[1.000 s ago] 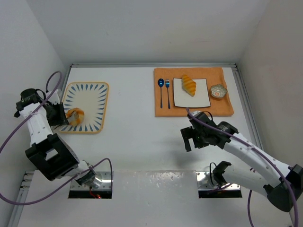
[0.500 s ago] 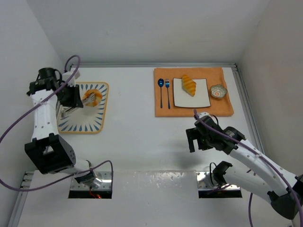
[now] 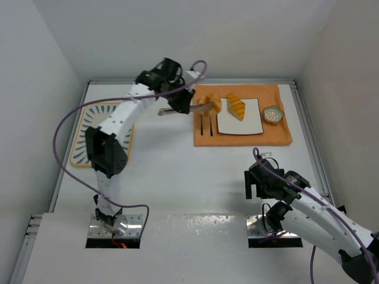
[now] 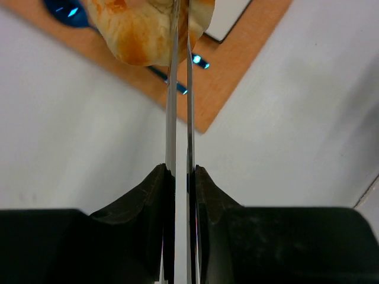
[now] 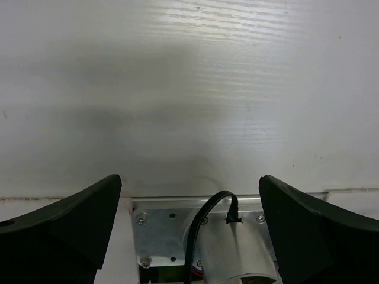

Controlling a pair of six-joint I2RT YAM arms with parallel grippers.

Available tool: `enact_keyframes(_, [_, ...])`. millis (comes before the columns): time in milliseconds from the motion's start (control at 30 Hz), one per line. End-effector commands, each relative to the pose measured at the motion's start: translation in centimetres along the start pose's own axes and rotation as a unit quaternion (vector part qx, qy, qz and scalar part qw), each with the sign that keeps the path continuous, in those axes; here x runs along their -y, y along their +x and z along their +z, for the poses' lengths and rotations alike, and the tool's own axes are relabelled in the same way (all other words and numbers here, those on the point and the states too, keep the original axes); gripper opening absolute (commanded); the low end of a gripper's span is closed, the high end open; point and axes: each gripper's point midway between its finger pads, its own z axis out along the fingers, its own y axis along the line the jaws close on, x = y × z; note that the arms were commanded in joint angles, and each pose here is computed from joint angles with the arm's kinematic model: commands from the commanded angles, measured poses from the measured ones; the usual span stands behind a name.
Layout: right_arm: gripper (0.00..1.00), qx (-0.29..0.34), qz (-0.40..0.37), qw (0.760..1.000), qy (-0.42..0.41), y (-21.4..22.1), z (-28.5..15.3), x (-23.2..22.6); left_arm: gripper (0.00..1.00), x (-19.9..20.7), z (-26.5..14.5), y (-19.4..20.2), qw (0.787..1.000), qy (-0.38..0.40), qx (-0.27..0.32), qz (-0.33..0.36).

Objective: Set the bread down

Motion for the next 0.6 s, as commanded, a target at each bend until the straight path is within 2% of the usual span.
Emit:
enact_keyframes(0, [1.00, 0.013, 0.020, 0.999, 0.028, 0.0, 0.1, 1.2, 0.00, 3.3, 4.6, -2.9, 0.999, 0.012, 0.016, 0.050])
enact_keyframes(100, [1.00, 0.009, 0.014, 0.999, 0.043, 0.3, 0.1, 1.9, 0.00, 5.4, 8.8, -3.4, 0.997, 0.026, 0.008, 0.073])
enact_keyframes(233, [1.00, 0.010, 0.007, 0.999, 0.051, 0.1, -0.1, 2.2, 0.00, 5.9, 12.0, -3.0, 0.997, 0.018, 0.001, 0.081])
enact_keyframes(367, [1.00, 0.010, -0.012, 0.998, 0.059, -0.3, -0.5, 2.5, 0.00, 5.7, 13.1, -1.7, 0.997, 0.004, -0.019, 0.076])
enact_keyframes(567, [1.00, 0.023, -0.023, 0.998, 0.053, -1.6, -0.7, 2.0, 0.31, 6.7, 11.1, -2.7, 0.997, 0.006, -0.005, 0.076])
